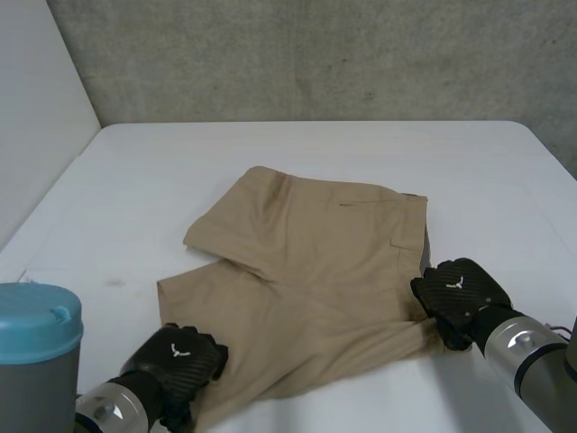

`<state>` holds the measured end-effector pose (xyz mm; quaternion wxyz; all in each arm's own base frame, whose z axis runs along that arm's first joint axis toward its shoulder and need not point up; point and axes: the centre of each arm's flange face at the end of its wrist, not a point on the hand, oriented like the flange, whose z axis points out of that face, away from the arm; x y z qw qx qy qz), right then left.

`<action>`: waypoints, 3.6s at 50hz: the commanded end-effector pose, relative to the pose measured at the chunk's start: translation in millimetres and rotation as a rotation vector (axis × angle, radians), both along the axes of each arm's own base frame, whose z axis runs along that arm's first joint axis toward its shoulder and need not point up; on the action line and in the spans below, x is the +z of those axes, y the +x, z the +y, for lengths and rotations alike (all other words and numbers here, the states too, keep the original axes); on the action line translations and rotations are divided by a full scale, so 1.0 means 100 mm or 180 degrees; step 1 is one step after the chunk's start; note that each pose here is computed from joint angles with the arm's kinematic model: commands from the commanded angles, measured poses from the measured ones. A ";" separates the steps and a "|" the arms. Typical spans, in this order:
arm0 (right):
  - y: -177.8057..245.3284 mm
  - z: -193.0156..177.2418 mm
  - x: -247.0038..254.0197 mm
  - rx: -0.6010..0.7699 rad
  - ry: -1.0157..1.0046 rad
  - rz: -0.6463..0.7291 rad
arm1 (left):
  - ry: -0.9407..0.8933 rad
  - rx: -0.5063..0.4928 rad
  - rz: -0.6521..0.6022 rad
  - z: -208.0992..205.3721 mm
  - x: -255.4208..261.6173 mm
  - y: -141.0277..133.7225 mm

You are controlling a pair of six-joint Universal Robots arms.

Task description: Fold the shorts.

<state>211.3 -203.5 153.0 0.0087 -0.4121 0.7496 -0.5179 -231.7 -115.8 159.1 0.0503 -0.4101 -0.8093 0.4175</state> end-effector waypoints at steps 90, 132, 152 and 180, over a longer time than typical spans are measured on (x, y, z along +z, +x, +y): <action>-0.13 0.50 0.23 0.0344 0.0513 -0.0268 | -0.1075 0.0126 -0.0135 -0.93 0.21 -0.53; -0.20 0.39 0.41 0.0374 -0.0166 0.0338 | -0.0699 0.0077 -0.0388 -0.58 0.28 -0.26; -0.31 0.18 0.29 0.0452 0.0605 0.0693 | -0.1083 -0.0383 -0.0642 -0.53 0.38 -0.30; 0.15 -1.54 0.17 -0.0436 -0.1526 0.0340 | -0.2932 -0.0115 0.0494 -2.33 -0.08 -1.51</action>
